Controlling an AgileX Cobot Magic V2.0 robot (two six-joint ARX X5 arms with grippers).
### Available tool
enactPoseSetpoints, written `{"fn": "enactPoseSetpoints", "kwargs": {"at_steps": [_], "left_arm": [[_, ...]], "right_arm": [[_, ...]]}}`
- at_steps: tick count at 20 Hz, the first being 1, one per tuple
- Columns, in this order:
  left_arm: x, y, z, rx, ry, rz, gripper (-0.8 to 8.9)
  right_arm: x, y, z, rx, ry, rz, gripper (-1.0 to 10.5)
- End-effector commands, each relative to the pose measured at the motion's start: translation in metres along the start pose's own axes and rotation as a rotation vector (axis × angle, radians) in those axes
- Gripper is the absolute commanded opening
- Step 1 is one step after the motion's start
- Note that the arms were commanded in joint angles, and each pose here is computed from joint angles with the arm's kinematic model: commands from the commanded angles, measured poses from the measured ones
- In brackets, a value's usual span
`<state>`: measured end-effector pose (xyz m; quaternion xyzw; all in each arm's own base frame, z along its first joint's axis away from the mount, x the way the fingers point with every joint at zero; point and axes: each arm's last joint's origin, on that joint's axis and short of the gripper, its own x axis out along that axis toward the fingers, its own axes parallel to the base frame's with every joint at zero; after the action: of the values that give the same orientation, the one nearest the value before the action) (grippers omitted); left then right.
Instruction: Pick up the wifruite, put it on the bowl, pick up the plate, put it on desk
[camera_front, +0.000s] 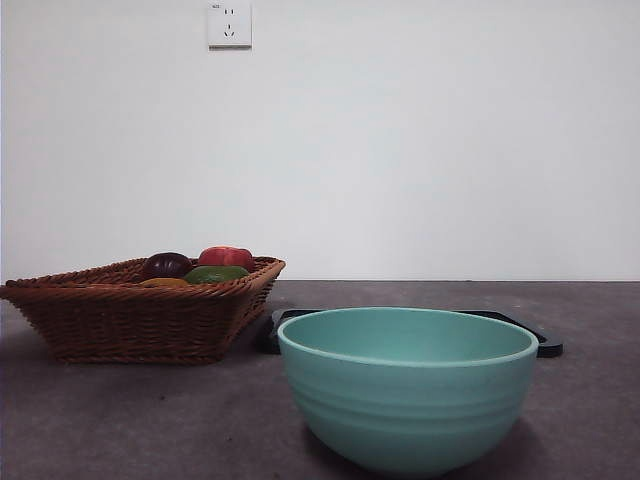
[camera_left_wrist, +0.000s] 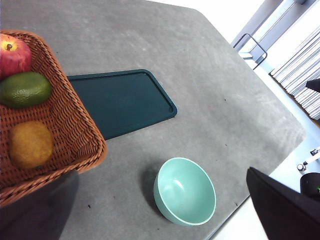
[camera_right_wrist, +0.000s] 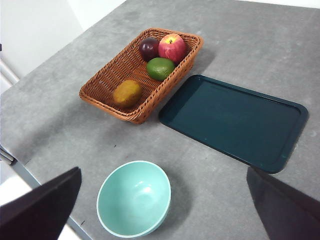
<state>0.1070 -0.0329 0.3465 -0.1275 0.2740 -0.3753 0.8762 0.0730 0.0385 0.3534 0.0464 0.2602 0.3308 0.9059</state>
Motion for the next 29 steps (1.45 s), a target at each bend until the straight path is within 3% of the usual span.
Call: {"fn": "enactPoseSetpoints", "kwargs": {"at_steps": [1, 10, 16, 23, 29], "left_arm": [[-0.003, -0.004, 0.006, 0.018, -0.022, -0.007, 6.55], [0.023, 0.019, 0.022, -0.068, 0.098, 0.088, 6.52], [0.067, 0.046, 0.045, -0.098, 0.23, 0.281, 6.52], [0.147, 0.052, 0.07, -0.013, 0.425, 0.434, 6.52], [0.212, 0.067, 0.065, 0.033, 0.561, 0.522, 6.52]], "right_arm": [[-0.003, 0.002, 0.005, -0.007, -0.02, 0.011, 6.2], [-0.003, 0.002, 0.002, 0.024, 0.004, 0.011, 6.2], [-0.005, 0.004, -0.004, 0.048, 0.058, 0.071, 6.2], [-0.02, 0.009, -0.01, 0.05, 0.004, 0.087, 6.2], [-0.033, 0.014, -0.016, 0.071, -0.045, 0.095, 6.2]]}}
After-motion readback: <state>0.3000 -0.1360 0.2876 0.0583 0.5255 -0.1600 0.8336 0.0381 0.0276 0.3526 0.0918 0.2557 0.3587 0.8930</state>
